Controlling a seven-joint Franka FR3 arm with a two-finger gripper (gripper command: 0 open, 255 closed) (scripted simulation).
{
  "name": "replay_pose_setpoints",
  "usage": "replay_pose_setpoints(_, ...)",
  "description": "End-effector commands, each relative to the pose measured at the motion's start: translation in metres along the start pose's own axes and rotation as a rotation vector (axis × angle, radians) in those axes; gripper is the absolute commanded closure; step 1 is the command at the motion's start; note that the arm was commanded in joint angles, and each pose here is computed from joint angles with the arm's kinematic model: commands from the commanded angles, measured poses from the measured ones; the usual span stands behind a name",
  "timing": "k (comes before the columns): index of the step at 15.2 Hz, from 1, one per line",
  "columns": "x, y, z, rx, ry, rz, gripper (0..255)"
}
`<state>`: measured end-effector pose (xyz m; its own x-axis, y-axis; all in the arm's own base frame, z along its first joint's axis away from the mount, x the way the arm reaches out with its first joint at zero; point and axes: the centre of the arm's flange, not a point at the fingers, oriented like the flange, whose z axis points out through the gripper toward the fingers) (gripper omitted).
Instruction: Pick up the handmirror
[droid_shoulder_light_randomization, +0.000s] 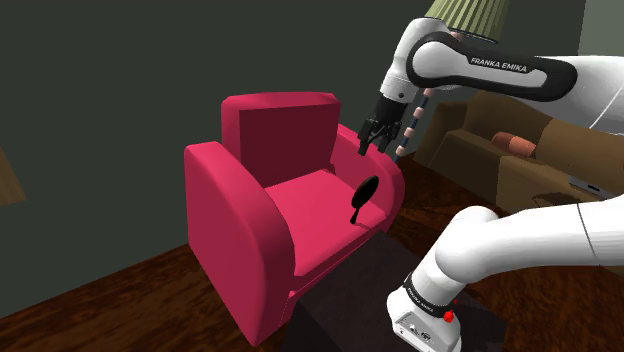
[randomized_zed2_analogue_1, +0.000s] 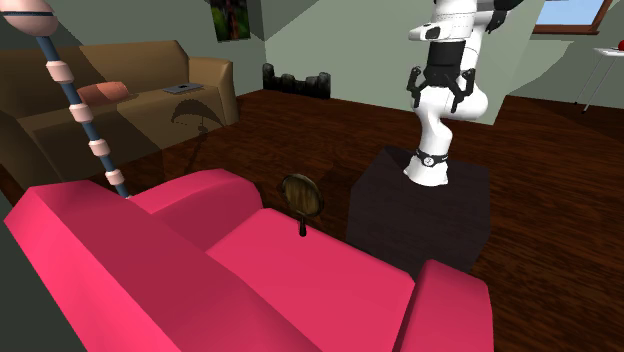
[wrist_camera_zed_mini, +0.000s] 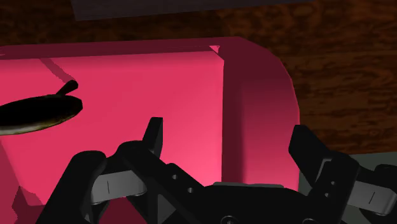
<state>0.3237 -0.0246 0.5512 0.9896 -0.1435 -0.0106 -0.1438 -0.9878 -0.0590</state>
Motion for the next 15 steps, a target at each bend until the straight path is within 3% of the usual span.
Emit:
replay_pose_setpoints(1, 0.000, 0.000, 0.000, 0.000, 0.000, 0.000, 0)
replay_pose_setpoints(15, 0.117, 0.103, 0.092, 0.010, 0.019, 0.556, 0)
